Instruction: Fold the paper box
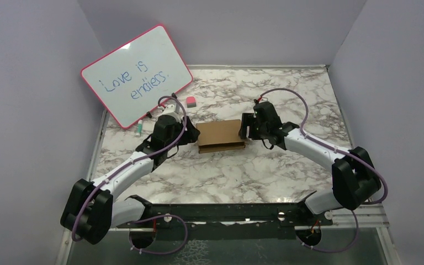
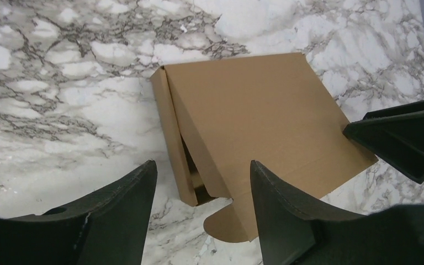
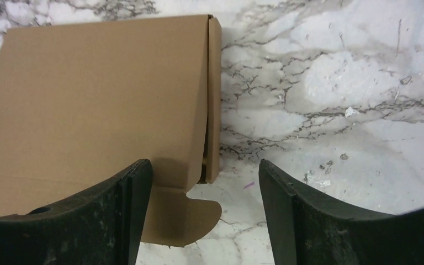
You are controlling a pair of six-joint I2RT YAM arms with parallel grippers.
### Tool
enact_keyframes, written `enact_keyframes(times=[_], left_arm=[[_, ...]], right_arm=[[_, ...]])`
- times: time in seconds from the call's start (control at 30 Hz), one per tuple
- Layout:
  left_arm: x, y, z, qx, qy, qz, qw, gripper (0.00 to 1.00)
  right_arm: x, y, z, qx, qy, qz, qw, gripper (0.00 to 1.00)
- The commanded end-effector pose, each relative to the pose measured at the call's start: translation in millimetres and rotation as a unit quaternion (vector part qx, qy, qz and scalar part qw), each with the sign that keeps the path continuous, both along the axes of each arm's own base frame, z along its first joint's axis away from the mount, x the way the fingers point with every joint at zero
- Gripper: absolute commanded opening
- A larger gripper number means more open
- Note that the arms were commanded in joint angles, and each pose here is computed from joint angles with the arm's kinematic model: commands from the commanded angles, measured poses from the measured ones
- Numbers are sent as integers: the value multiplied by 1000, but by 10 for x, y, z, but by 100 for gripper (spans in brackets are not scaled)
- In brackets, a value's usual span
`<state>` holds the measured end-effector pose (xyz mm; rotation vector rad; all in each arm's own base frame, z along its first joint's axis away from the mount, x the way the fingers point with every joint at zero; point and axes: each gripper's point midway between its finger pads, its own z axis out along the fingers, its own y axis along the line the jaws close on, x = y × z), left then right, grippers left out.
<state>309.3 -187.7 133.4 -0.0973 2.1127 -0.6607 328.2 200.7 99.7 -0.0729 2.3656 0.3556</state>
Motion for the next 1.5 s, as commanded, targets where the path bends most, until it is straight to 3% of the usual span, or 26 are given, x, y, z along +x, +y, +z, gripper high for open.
enact_keyframes(times=[0.0,0.5,0.8,1.1,1.3,1.47], left_arm=[[-104,-77,-172,-29,19,-17,999,62],[-188,-93,-648,-11,70,-30,997,60],[-226,-16,-926,25,93,-28,995,47],[-297,48,-1190,50,121,-27,991,43],[-366,121,-1292,80,132,-21,988,42],[-325,126,-1126,70,106,-14,992,41]], right_arm=[[-98,53,-106,23,11,15,1000,74],[-194,37,-477,22,31,19,999,63],[-268,46,-684,27,46,22,998,57],[-309,-19,-890,17,50,15,999,53],[-351,-65,-959,6,49,14,999,52],[-365,81,-830,47,40,36,997,50]])
